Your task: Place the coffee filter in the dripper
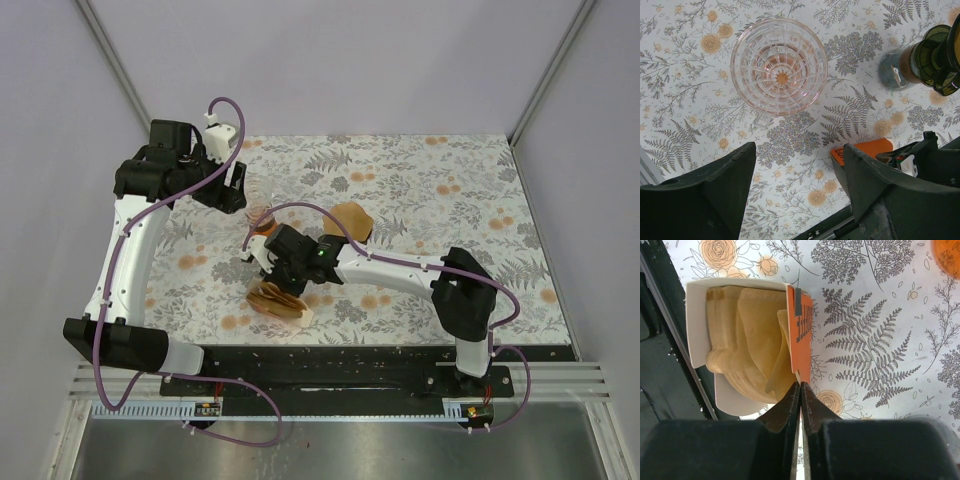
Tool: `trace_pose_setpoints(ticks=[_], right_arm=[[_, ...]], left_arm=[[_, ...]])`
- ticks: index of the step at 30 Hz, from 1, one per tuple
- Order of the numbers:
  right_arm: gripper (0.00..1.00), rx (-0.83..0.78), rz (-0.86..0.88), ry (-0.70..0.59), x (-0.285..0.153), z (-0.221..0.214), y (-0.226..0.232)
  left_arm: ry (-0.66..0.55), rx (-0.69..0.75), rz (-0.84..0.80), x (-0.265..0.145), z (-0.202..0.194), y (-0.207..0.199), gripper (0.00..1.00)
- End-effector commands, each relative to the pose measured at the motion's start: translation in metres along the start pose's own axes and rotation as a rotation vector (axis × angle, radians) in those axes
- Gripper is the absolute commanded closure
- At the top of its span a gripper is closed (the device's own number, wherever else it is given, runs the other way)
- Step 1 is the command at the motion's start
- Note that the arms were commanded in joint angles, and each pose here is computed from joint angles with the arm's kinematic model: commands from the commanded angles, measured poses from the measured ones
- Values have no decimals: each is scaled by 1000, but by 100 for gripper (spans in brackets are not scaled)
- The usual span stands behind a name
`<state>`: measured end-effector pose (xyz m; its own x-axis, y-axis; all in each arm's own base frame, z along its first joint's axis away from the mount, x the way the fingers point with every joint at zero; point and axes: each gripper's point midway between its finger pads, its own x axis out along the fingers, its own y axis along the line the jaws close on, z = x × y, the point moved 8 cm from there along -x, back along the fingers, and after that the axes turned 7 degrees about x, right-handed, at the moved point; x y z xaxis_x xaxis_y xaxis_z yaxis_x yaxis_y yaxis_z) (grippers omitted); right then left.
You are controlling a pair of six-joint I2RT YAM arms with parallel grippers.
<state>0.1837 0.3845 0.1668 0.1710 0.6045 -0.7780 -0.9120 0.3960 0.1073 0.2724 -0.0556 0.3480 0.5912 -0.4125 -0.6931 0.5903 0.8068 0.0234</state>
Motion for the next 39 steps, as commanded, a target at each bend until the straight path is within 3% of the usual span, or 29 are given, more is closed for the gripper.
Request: trace_pose_setpoints(ticks=[1,7,13,27,39], right_arm=[[90,-12,16,-85,-9,21,7],[75,-11,16,-117,-18,28,8],[73,-15,27,-121,-20,29,9],[77,-20,77,-142,-25,35,15],[98,-21,73,-128,-29,35,16]], left_arm=[[-26,9,-6,2,4,2,26],[-23,8,-13,4,3,2,26],[-17,9,-13,3,3,2,26],[-10,11,-26,6,3,2,25],[-8,11,-29,5,2,2,25]])
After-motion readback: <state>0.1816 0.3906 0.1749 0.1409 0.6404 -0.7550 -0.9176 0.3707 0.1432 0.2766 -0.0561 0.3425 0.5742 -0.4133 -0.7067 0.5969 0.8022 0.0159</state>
